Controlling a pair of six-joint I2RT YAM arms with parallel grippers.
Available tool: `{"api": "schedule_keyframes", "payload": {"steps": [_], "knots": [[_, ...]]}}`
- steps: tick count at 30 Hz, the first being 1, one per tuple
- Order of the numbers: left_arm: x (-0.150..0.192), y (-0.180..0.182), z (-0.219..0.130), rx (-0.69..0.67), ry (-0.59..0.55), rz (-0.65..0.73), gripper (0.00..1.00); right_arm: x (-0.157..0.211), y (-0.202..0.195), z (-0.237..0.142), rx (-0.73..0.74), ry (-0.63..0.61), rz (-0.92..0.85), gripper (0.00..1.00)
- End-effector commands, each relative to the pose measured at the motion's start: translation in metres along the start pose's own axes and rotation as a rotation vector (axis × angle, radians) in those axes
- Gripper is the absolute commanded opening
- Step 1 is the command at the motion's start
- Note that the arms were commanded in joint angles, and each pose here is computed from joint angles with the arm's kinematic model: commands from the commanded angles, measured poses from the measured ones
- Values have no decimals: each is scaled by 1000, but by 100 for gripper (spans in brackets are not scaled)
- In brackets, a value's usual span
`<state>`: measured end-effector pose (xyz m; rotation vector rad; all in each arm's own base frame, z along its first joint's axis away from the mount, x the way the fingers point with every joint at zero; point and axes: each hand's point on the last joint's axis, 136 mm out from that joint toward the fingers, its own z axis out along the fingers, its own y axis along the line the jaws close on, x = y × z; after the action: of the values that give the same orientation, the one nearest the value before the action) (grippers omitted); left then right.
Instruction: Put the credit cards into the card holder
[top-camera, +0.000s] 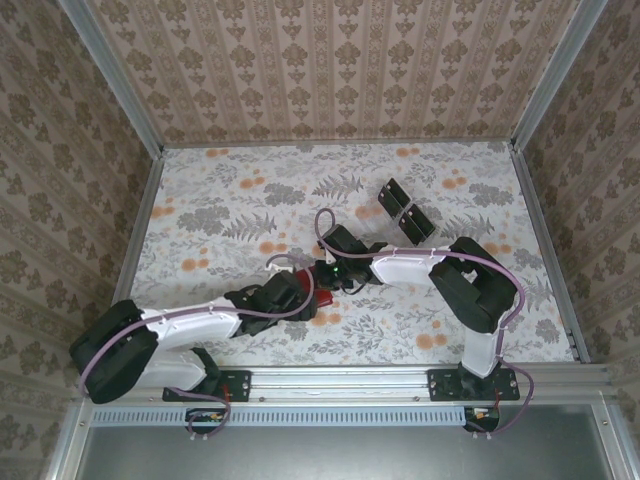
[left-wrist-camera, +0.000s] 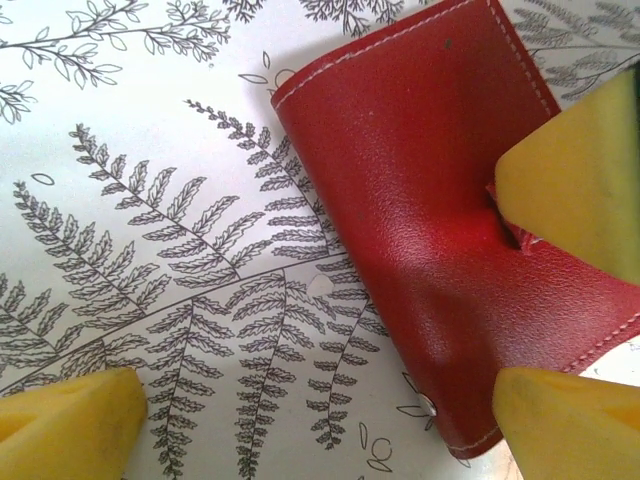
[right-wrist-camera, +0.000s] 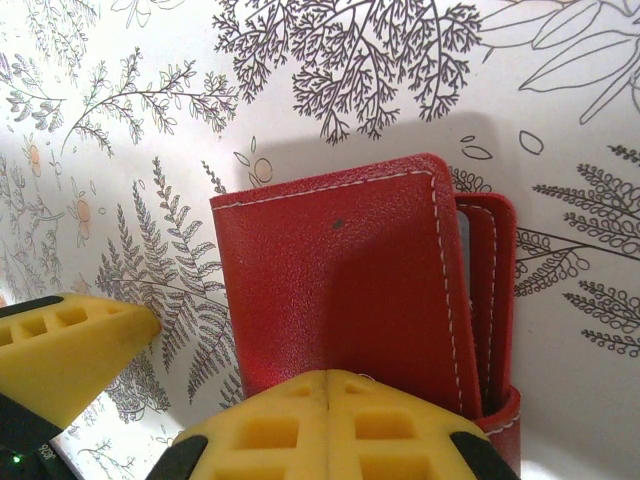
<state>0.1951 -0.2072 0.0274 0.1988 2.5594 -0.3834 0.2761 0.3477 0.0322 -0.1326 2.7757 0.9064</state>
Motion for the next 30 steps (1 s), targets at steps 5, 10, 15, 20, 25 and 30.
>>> {"api": "schedule_keyframes", "payload": {"steps": [5, 10, 15, 20, 25, 30], "knots": [[-16, 33, -14, -54, -31, -124, 100, 24, -22, 5, 84, 80, 0, 0], [-41, 44, -18, -49, -76, -159, 100, 22, -14, 2, 54, 77, -1, 0], [-57, 45, -9, -51, -60, -137, 100, 21, -9, 1, 32, 72, 4, 0], [-66, 39, 2, -41, -45, -95, 100, 19, -6, -1, 24, 66, 3, 0], [-69, 34, 10, -28, -38, -78, 100, 18, -6, 0, 24, 65, 5, 0], [-66, 33, 19, -26, -19, -72, 100, 19, -6, 1, 24, 66, 5, 0]]}}
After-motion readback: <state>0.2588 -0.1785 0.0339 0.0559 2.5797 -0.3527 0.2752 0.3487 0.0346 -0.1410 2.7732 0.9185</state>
